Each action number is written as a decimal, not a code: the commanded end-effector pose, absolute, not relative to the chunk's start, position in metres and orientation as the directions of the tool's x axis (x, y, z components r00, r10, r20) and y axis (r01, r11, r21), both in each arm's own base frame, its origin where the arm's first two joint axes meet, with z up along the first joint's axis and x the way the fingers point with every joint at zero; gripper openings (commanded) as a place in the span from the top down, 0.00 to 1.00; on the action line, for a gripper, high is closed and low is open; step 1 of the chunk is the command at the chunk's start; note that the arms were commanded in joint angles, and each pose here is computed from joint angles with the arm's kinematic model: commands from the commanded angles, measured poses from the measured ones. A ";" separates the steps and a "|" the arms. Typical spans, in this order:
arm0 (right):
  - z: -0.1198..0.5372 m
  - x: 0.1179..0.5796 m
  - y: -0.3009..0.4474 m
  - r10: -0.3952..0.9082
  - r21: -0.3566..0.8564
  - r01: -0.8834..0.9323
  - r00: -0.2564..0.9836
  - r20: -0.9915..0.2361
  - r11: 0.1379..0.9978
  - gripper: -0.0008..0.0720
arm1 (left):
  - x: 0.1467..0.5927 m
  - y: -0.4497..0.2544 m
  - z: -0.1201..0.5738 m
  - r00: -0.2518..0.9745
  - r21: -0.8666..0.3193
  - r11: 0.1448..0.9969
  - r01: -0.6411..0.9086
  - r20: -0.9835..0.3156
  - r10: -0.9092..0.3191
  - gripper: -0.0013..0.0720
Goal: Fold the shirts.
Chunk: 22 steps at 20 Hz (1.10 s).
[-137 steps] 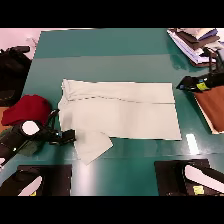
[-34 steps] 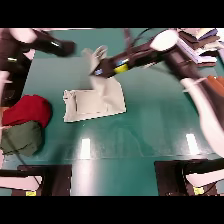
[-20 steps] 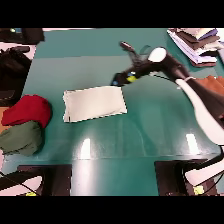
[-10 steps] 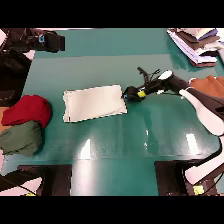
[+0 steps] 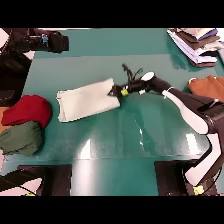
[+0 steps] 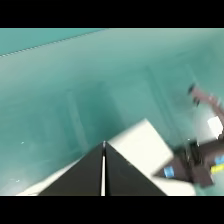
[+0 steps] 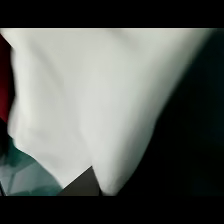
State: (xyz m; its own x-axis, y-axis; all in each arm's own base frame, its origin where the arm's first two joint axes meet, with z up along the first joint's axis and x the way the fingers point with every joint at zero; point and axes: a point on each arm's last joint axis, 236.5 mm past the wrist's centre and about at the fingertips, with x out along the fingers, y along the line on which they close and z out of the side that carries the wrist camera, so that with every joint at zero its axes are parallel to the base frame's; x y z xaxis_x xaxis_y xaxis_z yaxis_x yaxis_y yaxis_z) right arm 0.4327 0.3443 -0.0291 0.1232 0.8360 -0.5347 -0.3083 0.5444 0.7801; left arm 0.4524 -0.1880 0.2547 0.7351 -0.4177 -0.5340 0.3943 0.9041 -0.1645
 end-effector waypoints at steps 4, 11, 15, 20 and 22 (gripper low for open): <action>0.078 0.515 0.198 0.613 0.491 -0.367 0.462 -0.641 0.790 0.96 | 0.426 -0.248 0.261 0.685 -0.176 0.841 0.512 -0.507 -0.523 0.95; 0.123 0.497 -0.099 0.226 0.367 0.070 0.676 -0.701 0.928 0.96 | 0.406 -0.286 0.267 0.647 -0.189 0.792 0.581 -0.483 -0.590 0.95; 0.123 0.464 -0.201 0.089 0.380 0.263 0.709 -0.699 0.887 0.96 | 0.403 -0.291 0.268 0.634 -0.221 0.782 0.583 -0.477 -0.608 0.95; 0.136 0.454 -0.238 0.040 0.431 0.323 0.759 -0.649 0.843 0.96 | 0.402 -0.292 0.269 0.633 -0.244 0.782 0.574 -0.473 -0.613 0.95; 0.158 0.461 -0.235 0.047 0.447 0.294 0.791 -0.609 0.845 0.96 | 0.403 -0.292 0.269 0.633 -0.247 0.782 0.573 -0.473 -0.613 0.95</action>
